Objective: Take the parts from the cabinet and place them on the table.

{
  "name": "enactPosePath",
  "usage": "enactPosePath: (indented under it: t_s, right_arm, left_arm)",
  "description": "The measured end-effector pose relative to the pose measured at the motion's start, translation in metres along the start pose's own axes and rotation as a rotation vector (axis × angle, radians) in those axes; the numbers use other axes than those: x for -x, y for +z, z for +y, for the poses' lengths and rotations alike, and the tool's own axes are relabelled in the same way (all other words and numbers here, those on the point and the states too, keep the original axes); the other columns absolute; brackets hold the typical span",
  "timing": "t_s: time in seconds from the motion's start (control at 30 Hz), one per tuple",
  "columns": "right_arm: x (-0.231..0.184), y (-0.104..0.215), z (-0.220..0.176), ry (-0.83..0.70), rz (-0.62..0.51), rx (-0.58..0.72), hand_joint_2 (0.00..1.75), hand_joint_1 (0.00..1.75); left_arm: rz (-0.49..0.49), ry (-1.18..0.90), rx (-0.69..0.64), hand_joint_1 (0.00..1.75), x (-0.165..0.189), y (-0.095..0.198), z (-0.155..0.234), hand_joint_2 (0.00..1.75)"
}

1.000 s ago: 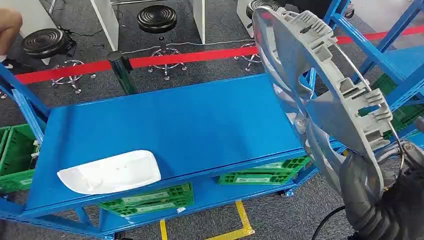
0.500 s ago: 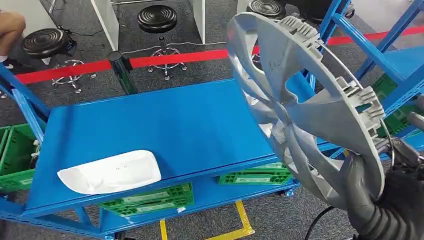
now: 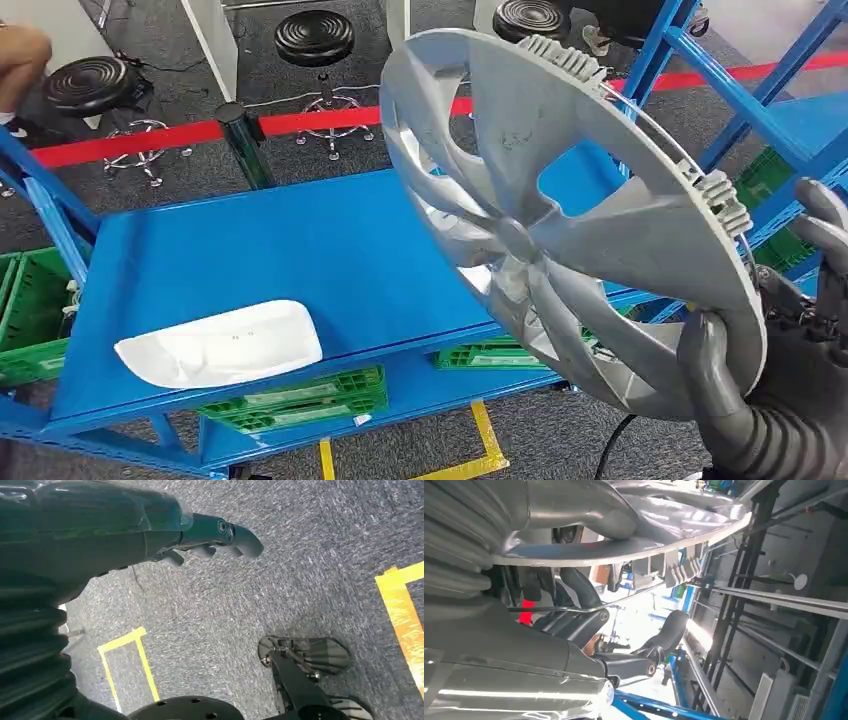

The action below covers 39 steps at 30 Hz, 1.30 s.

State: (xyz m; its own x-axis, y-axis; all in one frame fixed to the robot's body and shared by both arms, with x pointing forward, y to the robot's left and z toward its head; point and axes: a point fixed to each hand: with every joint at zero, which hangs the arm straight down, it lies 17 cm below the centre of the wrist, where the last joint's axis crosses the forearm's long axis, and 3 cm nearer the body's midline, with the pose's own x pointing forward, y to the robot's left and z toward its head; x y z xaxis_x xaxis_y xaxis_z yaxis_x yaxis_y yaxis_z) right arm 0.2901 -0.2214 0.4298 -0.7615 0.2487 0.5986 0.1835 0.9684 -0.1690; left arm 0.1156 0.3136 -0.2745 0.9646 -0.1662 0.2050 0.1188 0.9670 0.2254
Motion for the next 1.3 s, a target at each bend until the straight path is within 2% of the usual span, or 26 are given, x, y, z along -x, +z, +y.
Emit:
enactPosePath:
  t_s: [1.3]
  right_arm:
    - [0.0,-0.01,0.011,-0.052,-0.003,-0.062,1.75,1.75]
  left_arm:
    - [-0.028,-0.003,0.039,0.0,-0.005,0.003,-0.017,1.75]
